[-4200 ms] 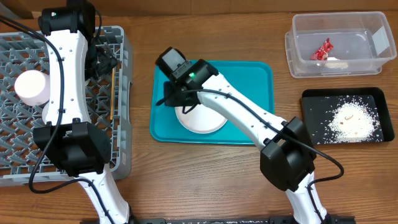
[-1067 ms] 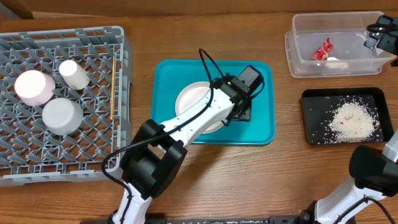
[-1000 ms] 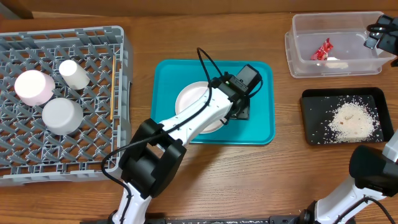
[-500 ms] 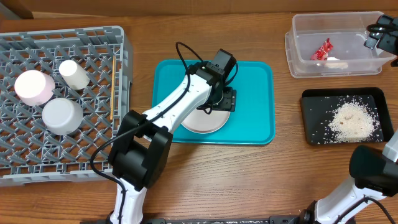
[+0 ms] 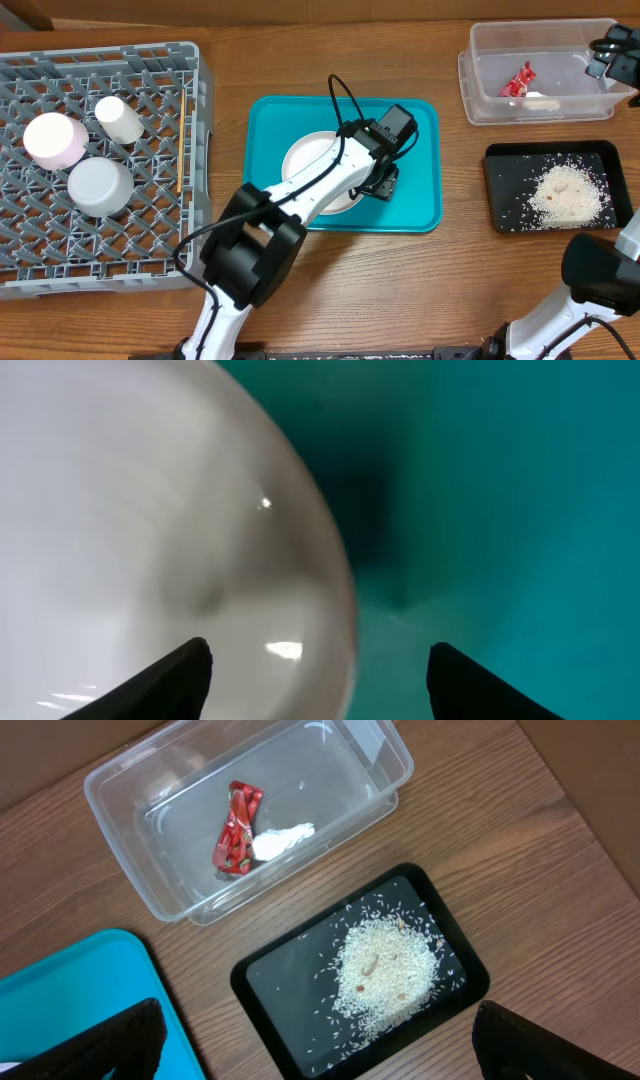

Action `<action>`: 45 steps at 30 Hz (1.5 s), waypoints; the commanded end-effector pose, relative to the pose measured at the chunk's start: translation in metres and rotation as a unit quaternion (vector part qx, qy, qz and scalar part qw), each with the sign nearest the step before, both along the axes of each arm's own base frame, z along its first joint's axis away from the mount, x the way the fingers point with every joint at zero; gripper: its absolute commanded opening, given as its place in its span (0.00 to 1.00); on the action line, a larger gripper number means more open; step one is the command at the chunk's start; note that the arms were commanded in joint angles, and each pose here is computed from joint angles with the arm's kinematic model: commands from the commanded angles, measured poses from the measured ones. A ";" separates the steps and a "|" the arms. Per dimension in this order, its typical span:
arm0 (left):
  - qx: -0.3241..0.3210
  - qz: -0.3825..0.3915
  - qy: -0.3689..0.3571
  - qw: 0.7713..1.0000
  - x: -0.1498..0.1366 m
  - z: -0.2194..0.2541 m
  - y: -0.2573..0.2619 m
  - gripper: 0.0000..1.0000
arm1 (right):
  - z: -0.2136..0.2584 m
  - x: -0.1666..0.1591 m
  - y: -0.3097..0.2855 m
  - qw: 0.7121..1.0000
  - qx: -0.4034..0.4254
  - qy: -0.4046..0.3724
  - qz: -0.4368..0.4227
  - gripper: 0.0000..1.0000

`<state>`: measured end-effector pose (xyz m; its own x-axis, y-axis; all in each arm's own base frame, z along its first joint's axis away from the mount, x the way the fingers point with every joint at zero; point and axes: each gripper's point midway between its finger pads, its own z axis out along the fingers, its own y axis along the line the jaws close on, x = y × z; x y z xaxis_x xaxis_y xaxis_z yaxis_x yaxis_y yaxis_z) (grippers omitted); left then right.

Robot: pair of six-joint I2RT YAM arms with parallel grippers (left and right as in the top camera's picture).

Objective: Sort waste into correct bins and load items into the dishwasher
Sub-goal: 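Close the left gripper on the rim of the white plate, then lift the plate and carry it left into the dish rack upright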

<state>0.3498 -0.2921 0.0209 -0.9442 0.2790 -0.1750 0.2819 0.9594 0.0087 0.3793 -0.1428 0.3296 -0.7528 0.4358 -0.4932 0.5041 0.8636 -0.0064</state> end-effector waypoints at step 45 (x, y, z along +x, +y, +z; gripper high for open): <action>-0.161 0.135 -0.085 0.974 0.131 0.216 0.118 0.04 | 0.004 -0.001 -0.001 1.000 -0.004 -0.006 0.000 1.00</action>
